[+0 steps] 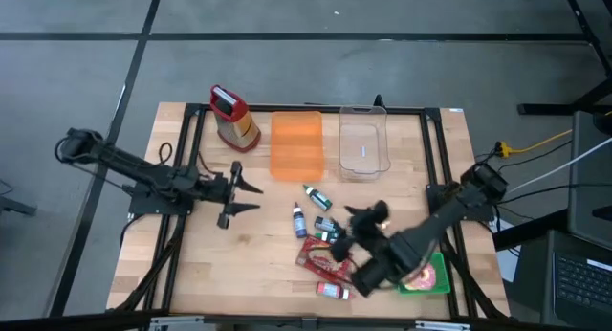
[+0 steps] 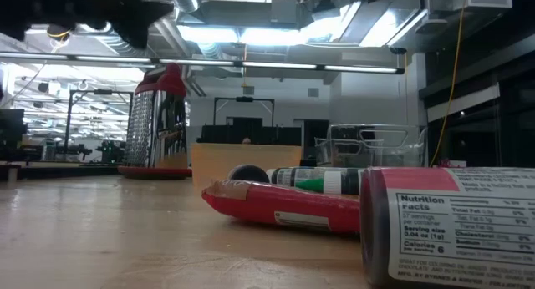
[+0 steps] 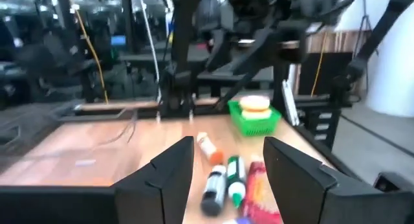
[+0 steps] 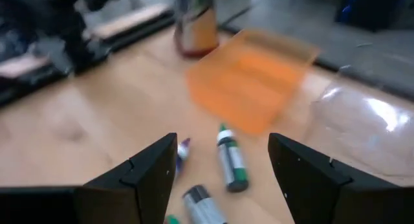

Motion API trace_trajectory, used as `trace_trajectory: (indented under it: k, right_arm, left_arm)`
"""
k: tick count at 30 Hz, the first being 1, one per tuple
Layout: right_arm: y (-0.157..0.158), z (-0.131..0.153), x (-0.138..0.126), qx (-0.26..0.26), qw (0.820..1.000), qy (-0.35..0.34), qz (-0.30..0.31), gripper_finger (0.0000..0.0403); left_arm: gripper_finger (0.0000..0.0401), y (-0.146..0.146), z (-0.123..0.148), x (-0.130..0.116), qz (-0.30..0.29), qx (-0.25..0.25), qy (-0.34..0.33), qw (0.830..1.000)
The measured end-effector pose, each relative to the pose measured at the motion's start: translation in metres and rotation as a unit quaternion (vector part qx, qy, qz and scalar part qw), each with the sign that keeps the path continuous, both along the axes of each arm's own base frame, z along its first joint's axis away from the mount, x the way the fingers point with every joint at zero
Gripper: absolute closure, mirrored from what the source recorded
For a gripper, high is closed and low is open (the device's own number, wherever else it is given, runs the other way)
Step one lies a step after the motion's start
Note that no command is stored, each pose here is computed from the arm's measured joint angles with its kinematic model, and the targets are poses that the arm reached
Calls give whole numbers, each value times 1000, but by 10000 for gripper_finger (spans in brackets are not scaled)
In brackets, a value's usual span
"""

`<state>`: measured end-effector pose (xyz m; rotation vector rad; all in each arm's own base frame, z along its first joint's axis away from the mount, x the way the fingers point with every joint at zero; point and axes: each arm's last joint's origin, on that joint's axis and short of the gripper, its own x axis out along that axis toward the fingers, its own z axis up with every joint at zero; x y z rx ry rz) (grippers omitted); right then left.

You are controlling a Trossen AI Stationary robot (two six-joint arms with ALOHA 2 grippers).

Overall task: Pick & Place Food Item
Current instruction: Put the red popcorn bag into the orange bin

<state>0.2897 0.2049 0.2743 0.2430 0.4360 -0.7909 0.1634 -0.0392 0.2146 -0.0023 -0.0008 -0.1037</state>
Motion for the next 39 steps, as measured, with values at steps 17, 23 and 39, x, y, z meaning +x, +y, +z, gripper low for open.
trace_trajectory:
  k: [17,23,39]
  right_arm:
    - [-17,9,54,60,991,23,118,158]
    - [-20,11,54,12,995,12,96,158]
    - [-27,13,47,-74,996,11,40,158]
  left_arm:
    - [219,-22,-18,5,-31,89,168,981]
    - [218,-53,-8,30,-32,178,204,962]
    - [218,-139,-55,104,-34,380,269,884]
